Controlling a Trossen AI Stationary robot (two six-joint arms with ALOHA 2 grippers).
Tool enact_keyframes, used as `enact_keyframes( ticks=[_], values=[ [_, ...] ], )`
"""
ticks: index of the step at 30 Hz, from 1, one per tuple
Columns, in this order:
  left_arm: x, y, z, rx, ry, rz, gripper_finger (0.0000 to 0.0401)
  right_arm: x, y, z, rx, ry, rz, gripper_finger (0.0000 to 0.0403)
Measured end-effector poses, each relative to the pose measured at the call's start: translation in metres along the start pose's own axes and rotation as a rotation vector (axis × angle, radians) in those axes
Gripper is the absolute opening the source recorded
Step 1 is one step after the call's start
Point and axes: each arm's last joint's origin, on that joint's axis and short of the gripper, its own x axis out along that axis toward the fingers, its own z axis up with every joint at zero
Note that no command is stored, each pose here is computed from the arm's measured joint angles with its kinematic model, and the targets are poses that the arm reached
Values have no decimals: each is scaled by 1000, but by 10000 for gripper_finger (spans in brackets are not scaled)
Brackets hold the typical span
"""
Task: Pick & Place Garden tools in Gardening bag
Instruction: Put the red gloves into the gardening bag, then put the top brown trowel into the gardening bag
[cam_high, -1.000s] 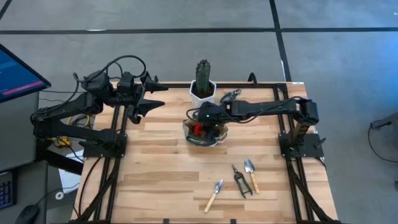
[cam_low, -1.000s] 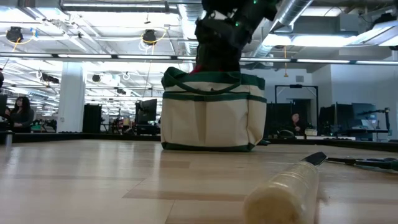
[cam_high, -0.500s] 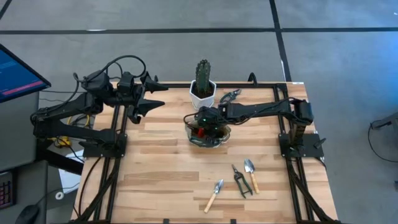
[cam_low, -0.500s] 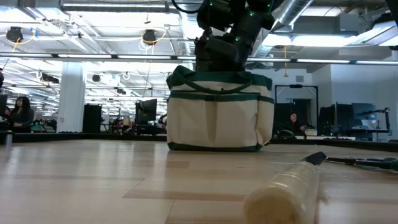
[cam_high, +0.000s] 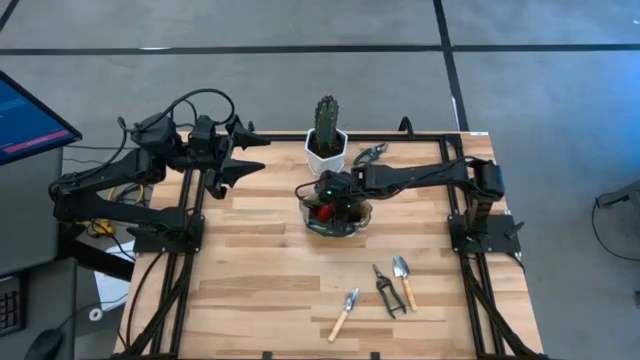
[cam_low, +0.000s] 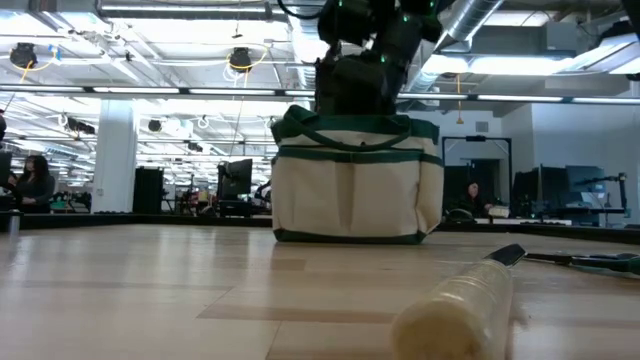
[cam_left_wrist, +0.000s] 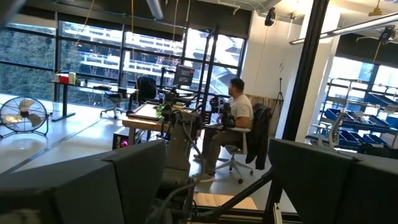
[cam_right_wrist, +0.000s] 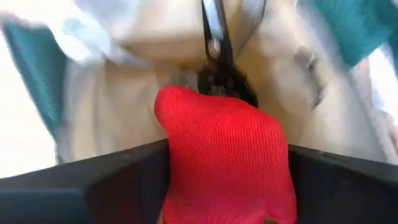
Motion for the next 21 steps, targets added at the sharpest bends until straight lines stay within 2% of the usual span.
enact_keyframes(
  ticks=[3, 8, 16, 21],
  values=[
    [0, 0, 0, 0, 0, 0, 273, -14, 2, 9, 2, -7, 4, 248],
    [0, 0, 0, 0, 0, 0, 273, -50, 6, 30, -15, -36, 30, 247],
    [0, 0, 0, 0, 0, 0, 273, -107, 13, 55, -70, -125, 49, 213],
    [0, 0, 0, 0, 0, 0, 273, -136, 16, 60, -76, -149, 42, 166]
  ],
)
